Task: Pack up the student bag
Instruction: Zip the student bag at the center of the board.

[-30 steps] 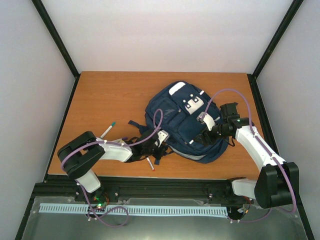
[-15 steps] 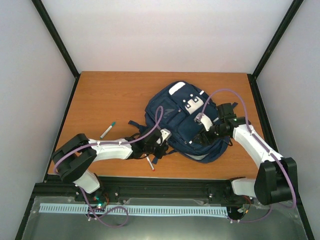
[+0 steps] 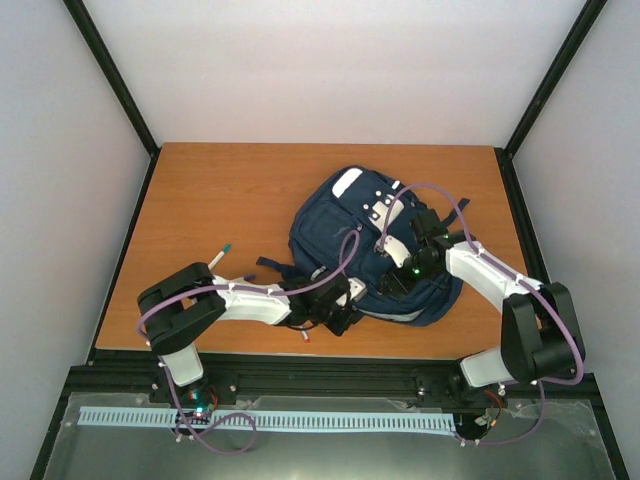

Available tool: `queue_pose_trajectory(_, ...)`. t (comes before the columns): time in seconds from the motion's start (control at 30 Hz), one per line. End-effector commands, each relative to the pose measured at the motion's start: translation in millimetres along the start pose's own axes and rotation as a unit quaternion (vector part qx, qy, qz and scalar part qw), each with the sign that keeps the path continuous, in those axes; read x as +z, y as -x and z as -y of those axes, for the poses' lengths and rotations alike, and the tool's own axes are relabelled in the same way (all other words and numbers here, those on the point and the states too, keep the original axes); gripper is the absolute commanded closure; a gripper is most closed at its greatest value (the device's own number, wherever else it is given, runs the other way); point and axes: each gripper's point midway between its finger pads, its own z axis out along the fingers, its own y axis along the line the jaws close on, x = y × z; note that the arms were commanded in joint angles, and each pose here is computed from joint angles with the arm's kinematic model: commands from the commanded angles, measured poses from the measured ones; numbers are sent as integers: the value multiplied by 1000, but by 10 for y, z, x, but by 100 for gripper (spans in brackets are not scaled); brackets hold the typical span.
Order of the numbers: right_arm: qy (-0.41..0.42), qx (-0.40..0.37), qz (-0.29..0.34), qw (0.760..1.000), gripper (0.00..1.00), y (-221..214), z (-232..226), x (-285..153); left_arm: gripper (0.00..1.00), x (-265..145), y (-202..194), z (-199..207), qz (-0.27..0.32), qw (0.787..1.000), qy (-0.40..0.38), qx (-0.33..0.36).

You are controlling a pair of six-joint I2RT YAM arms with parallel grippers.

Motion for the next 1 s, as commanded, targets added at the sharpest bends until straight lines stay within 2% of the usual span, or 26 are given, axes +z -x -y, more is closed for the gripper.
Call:
queue_pose_trajectory(0.0,-23,5,-3,1000,46,64,107,24,99,98,90,328,-2,999,-46,6)
queue_pose_trajectory(0.57,-42,16,2,999,48,107,173,-22,99,401,404,1172,29,990,-130,45)
queue_pose_trajectory(0.8,-55,27,9,998,48,108,254,-79,99,352,630,1389,66,984,-161,46)
queue_pose_trajectory(0.97,-67,36,12,997,48,100,319,-121,99,264,790,1663,97,975,-188,76)
